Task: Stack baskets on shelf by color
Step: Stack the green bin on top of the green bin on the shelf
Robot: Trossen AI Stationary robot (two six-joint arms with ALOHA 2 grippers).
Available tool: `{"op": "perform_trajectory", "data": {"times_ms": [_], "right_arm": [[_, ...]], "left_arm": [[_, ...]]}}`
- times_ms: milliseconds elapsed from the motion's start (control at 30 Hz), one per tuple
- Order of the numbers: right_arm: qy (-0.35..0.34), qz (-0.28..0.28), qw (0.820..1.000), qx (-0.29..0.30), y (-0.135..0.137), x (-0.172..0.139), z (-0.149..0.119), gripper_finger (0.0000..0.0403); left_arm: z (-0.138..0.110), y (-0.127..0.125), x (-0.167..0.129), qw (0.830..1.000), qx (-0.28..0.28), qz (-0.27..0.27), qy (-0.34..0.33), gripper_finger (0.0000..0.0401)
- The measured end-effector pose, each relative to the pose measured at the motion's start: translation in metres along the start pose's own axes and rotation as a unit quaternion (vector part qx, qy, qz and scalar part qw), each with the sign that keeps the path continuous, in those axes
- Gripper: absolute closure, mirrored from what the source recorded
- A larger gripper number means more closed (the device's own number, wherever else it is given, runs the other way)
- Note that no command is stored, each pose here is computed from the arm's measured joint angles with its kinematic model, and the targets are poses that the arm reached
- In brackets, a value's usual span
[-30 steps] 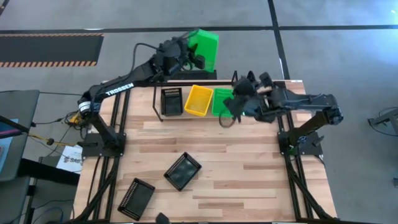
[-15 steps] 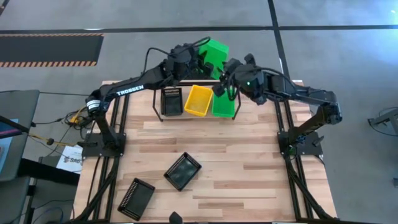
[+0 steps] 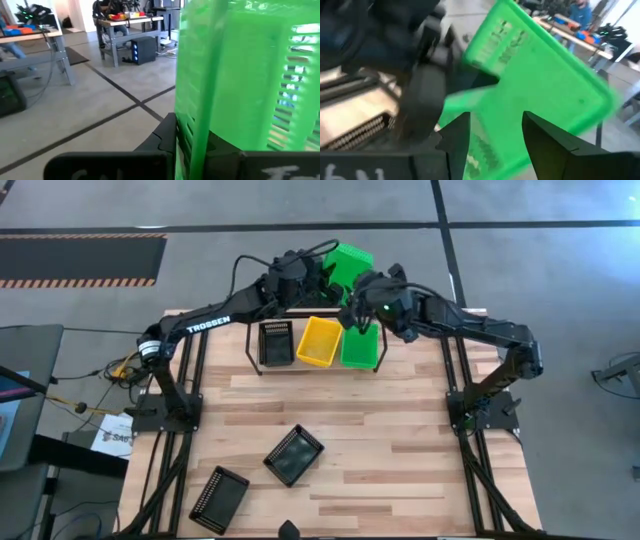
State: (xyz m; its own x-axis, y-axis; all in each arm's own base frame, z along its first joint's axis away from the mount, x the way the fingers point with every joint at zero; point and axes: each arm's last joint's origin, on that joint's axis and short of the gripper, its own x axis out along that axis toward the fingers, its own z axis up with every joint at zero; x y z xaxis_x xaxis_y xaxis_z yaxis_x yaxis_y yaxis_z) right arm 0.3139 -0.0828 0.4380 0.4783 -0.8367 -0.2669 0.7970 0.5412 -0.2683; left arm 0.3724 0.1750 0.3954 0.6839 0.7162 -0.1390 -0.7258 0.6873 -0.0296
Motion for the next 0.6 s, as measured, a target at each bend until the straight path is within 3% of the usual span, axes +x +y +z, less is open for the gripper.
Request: {"op": "perform_trajectory", "data": {"times_ms": [300, 533, 600], "right_arm": [[0.019, -0.027, 0.999, -0.043, 0.005, 0.019, -0.008, 0.0192], [-0.013, -0.023, 0.999, -0.046, 0.003, -0.010, 0.010, 0.0197], [-0.002, -0.044, 0.997, -0.064, -0.003, -0.022, 0.011, 0.0195]], "left_arm": [[-0.008, 0.009, 0.003, 0.999, 0.011, 0.018, 0.043, 0.0401], [-0.007, 0.011, 0.004, 0.999, 0.012, 0.022, 0.040, 0.0401], [-0.007, 0.012, 0.004, 0.999, 0.011, 0.023, 0.038, 0.0401]]}}
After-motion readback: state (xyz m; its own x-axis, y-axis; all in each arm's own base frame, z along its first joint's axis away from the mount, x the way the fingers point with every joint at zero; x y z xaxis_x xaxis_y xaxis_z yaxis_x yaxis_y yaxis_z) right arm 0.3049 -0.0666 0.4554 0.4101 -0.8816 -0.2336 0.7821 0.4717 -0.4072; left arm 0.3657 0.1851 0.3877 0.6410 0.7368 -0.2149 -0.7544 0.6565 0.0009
